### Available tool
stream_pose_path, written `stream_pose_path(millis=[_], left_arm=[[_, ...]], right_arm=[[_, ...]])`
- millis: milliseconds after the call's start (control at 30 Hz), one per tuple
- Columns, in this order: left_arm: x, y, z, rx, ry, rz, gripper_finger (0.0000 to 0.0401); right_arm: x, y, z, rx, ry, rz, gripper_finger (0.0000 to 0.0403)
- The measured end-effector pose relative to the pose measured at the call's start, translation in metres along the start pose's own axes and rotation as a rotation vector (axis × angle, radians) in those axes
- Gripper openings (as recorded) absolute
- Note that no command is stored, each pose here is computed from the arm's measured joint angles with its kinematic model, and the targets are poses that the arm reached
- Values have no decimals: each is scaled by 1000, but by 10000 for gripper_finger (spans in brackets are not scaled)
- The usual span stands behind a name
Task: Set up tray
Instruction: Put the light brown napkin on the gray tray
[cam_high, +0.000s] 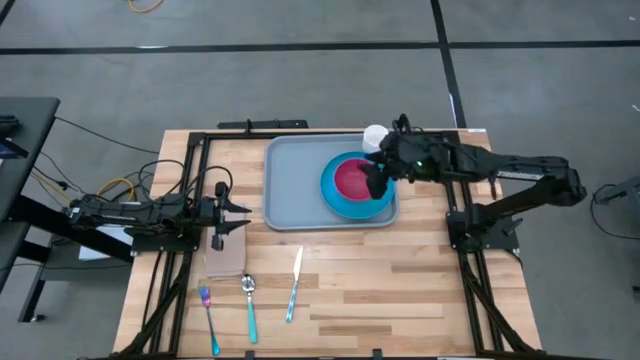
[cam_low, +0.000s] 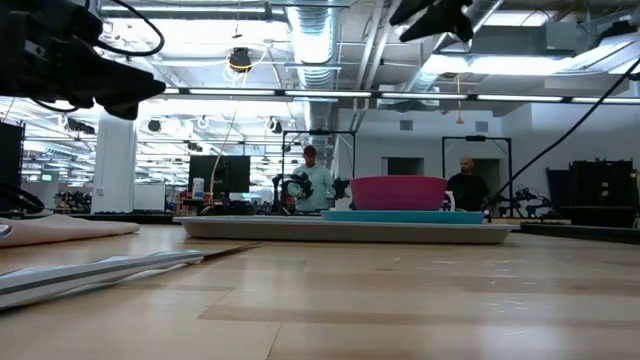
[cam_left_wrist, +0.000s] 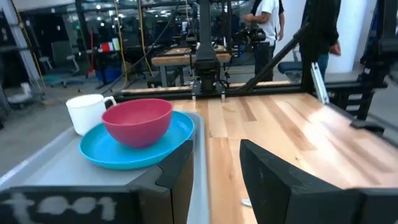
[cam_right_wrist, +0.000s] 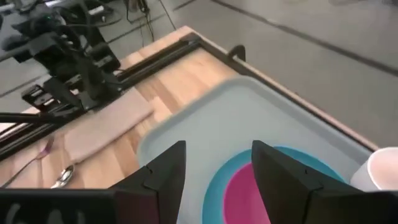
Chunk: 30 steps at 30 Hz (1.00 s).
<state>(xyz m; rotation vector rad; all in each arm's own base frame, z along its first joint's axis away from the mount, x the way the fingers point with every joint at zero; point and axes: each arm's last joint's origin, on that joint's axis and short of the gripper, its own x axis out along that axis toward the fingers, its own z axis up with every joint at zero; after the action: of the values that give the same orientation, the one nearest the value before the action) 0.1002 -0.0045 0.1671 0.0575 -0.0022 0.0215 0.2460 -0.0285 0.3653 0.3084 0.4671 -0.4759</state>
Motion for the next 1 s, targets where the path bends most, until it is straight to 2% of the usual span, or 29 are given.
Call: stream_pose_path(millis=[133, 267, 400, 567, 700, 1000], left_arm=[[0, 0, 0, -117, 0, 0, 122], [0, 0, 0, -231, 0, 0, 122], [0, 0, 0, -316, 1, 0, 122], [0, 0, 0, -308, 1, 0, 122], [0, 0, 0, -302, 2, 0, 122], [0, 0, 0, -300, 2, 0, 122]], right_arm=[[1, 6, -21, 19, -46, 71, 175], [3, 5, -50, 86, -157, 229, 175], [-9, -3, -70, 136, -313, 372, 175], [-32, -20, -93, 195, -539, 495, 175], [-46, -36, -113, 190, -696, 551, 175], [-63, -61, -149, 165, -820, 624, 175]])
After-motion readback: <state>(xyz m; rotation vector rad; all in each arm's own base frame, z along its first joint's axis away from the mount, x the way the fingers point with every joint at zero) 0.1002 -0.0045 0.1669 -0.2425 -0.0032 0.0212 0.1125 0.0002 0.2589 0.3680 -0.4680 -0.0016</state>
